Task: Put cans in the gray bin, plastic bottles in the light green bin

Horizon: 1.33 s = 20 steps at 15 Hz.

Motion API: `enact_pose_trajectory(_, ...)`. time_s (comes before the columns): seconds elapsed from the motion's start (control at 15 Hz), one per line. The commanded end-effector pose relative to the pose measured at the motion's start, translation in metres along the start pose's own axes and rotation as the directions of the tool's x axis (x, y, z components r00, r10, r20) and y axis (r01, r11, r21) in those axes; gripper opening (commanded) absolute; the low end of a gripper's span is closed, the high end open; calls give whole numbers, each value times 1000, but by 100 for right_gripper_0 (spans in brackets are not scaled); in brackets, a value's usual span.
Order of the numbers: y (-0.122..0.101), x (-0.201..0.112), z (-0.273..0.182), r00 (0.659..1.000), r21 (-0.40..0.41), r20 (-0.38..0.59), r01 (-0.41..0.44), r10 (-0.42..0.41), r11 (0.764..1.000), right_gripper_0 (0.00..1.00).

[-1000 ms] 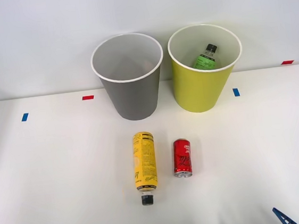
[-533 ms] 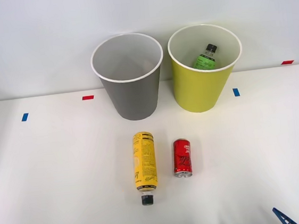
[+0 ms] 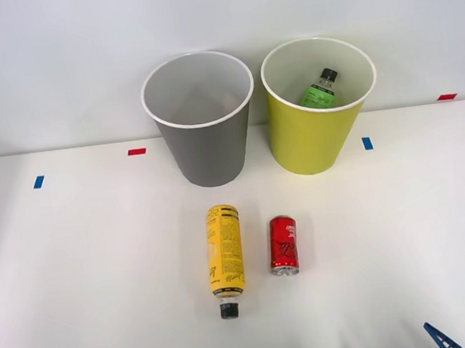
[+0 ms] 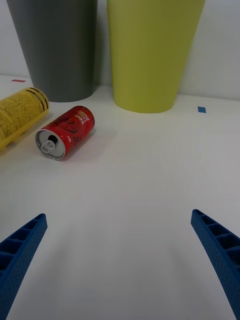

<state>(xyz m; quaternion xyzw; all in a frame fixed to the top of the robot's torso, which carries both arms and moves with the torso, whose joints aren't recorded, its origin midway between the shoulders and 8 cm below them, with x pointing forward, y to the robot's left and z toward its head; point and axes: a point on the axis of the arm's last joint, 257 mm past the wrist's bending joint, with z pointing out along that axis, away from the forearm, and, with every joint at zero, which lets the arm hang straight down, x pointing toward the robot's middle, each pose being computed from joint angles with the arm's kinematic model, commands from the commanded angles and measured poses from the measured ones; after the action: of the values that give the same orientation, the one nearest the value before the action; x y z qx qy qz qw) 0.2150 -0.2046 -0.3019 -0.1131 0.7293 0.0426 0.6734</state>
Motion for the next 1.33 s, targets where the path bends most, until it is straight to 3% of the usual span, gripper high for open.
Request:
enact_pose_trajectory(0.07, 0, 0, 0, 1000, 0, 0, 0, 0, 1000, 100)
enact_pose_trajectory(0.6, 0, 0, 0, 1000, 0, 0, 0, 0, 1000, 100)
enact_pose_trajectory(0.67, 0, 15, 0, 1000, 5, -29, 2, -2, 1000, 100)
enact_pose_trajectory(0.93, -5, -2, 7, 999, 6, 17, 52, -52, 999, 100)
enact_pose_trajectory(1.33, -11, -27, 45, 994, 8, -108, -4, 5, 1000, 100)
